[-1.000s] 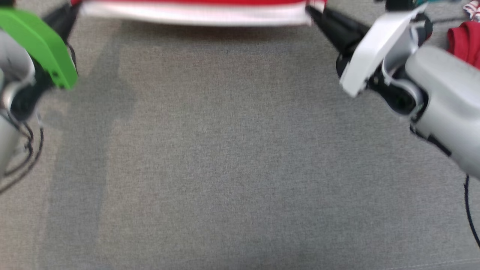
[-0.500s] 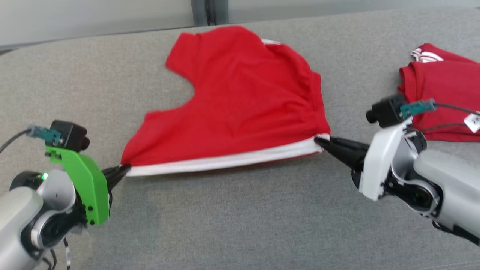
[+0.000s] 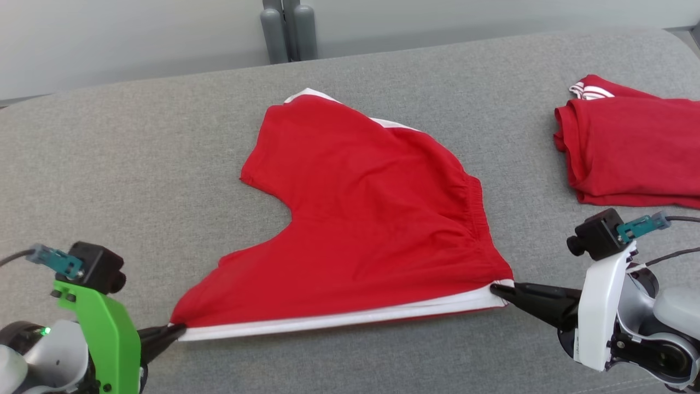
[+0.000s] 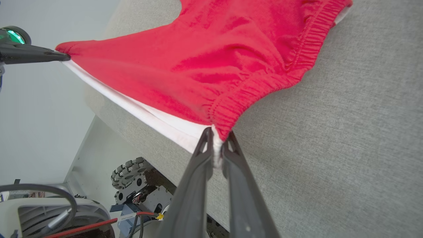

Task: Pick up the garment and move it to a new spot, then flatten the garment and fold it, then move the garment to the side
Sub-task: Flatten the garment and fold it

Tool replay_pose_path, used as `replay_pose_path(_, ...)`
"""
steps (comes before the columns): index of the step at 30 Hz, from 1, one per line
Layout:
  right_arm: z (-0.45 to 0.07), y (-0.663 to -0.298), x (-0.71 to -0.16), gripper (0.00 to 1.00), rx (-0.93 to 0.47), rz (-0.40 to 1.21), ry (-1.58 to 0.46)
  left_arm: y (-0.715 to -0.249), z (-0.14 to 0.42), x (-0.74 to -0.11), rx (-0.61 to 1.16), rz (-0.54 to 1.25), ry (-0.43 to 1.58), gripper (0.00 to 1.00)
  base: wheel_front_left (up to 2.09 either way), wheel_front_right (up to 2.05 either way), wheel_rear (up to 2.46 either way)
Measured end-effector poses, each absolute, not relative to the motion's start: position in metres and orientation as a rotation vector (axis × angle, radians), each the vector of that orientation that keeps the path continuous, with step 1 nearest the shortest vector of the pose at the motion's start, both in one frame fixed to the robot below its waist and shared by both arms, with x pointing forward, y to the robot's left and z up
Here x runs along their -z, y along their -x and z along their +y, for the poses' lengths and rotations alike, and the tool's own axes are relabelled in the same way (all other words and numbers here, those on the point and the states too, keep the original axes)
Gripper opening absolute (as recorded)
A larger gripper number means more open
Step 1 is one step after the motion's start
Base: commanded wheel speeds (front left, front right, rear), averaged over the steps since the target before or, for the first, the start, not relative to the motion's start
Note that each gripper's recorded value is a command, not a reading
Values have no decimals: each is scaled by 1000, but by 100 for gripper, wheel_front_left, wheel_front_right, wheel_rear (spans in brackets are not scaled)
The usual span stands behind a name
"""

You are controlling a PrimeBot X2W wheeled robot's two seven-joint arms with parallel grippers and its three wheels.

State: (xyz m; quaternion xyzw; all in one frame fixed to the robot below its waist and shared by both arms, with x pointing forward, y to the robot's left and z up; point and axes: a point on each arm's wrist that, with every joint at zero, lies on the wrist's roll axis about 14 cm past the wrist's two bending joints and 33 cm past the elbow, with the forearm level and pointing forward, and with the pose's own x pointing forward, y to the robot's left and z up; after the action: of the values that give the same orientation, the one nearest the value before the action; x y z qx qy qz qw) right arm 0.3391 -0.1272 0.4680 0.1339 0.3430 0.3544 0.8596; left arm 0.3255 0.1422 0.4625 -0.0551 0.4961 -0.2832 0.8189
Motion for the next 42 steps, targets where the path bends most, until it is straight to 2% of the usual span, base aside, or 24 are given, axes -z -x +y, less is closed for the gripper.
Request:
replay_pose_path(9,-120,-361,-478,0,-753,688,-320,-378,144,-482,594,991,84,0,0,0,0)
replay_pose_path(18,-114,-423,-483,0,-722,616,-364,-474,139,-492,590,933,32,0,0,0,0)
replay_pose_path(31,-118,-481,-453,0,-635,595,-432,-577,104,-459,620,927,23,0,0,0,0)
replay_pose_path(42,-117,-512,-433,0,-593,609,-456,-625,71,-416,632,982,52,0,0,0,0)
